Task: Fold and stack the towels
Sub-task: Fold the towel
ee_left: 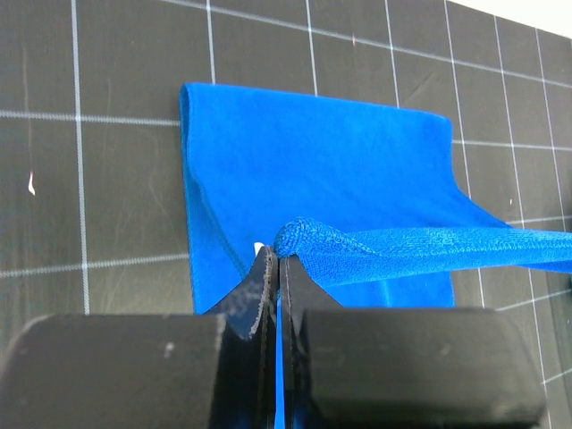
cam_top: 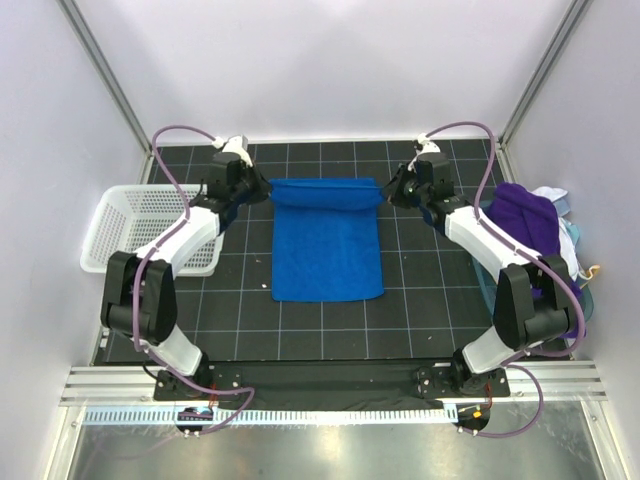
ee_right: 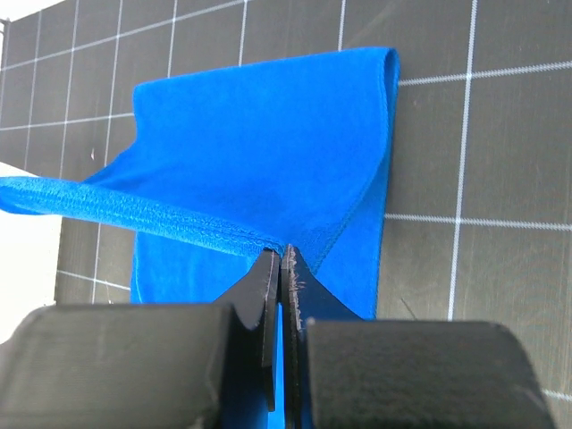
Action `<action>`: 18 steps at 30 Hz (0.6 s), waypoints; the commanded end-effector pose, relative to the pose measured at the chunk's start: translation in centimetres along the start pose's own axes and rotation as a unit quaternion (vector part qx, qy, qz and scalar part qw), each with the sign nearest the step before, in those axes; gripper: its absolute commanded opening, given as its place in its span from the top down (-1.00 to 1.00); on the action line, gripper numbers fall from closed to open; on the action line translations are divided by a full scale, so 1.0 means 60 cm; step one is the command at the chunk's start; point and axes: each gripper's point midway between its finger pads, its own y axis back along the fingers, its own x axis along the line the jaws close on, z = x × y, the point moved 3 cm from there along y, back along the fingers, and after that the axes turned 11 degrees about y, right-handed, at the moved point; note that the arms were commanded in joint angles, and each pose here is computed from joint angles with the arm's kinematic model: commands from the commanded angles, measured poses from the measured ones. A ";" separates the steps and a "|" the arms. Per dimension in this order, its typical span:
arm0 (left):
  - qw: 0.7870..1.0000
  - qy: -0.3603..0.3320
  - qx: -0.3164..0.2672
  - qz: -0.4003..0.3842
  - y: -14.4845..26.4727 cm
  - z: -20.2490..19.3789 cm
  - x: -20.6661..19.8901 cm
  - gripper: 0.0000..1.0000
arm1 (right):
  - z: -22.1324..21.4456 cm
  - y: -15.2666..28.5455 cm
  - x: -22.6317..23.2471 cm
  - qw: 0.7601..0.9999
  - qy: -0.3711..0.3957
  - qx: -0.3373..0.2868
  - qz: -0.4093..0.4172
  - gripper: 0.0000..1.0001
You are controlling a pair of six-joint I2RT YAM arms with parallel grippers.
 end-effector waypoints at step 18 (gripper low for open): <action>0.999 -0.015 -0.033 -0.022 0.078 0.006 -0.022 1.00 | -0.013 0.065 0.016 1.000 0.013 -0.025 -0.002 0.98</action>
